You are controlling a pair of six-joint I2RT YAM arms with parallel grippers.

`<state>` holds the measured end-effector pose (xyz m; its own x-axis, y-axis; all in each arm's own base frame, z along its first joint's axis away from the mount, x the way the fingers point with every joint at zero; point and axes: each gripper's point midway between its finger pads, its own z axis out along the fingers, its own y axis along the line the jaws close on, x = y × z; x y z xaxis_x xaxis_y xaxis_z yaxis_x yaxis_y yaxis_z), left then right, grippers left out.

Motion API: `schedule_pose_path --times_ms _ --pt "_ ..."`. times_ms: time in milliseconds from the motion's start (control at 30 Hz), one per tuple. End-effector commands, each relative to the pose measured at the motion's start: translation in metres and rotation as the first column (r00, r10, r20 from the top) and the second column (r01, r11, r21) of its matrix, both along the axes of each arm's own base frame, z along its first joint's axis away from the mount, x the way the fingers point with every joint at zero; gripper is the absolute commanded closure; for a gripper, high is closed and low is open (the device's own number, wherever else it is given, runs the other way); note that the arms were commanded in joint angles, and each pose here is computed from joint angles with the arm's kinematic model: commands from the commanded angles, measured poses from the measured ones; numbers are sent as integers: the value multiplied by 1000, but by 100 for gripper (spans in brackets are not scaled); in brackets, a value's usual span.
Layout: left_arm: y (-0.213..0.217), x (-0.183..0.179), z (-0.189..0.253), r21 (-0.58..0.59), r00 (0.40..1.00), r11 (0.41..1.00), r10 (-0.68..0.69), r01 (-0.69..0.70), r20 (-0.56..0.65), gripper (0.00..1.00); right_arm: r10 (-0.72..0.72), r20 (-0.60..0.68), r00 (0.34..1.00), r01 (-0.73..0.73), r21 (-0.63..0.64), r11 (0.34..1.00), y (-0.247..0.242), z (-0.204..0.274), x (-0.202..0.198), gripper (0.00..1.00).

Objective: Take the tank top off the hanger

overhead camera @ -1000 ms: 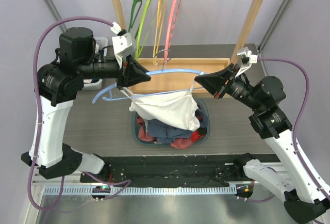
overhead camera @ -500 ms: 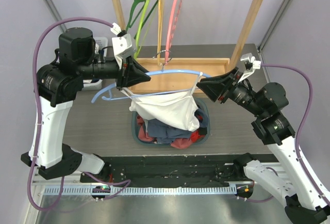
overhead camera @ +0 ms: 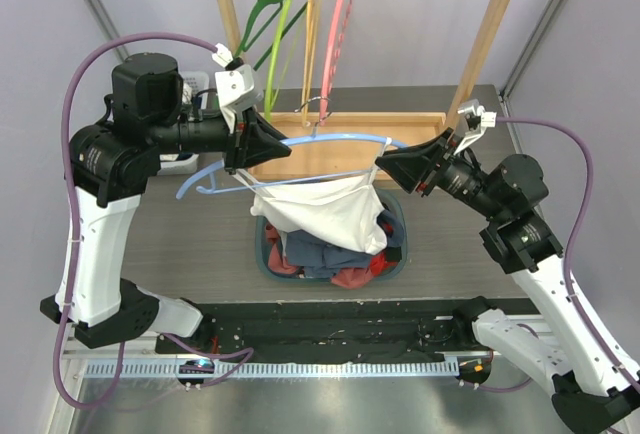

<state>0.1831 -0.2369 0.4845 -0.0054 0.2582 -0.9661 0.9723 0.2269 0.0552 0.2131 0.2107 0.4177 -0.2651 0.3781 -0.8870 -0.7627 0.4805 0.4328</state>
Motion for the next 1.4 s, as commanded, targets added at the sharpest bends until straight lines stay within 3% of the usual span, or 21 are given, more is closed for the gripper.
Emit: schedule_pose_path --times_ms 0,167,367,800,967,1200,1367 --pt "4 -14 20 -51 998 998 -24 27 54 90 29 68 997 -32 43 999 5 22 -5 65" --pt "2 -11 18 -48 998 998 -29 31 48 90 51 66 997 -54 45 998 12 24 -3 73" --pt "2 -7 15 -38 999 999 -17 19 46 89 52 77 996 -54 23 998 13 29 -8 99" --pt "3 -3 6 -12 999 1000 -11 11 40 89 -45 145 988 51 -43 998 -9 54 -16 99" --pt "7 -8 10 -16 999 1000 -3 4 53 89 -202 162 966 214 -60 975 -28 68 6 99" --pt "22 -23 20 -23 994 1000 19 -16 111 90 -428 101 898 439 -185 879 -64 23 36 99" --pt "27 -33 28 -40 991 999 20 -15 132 90 -426 49 903 423 -259 868 -67 -17 30 99"
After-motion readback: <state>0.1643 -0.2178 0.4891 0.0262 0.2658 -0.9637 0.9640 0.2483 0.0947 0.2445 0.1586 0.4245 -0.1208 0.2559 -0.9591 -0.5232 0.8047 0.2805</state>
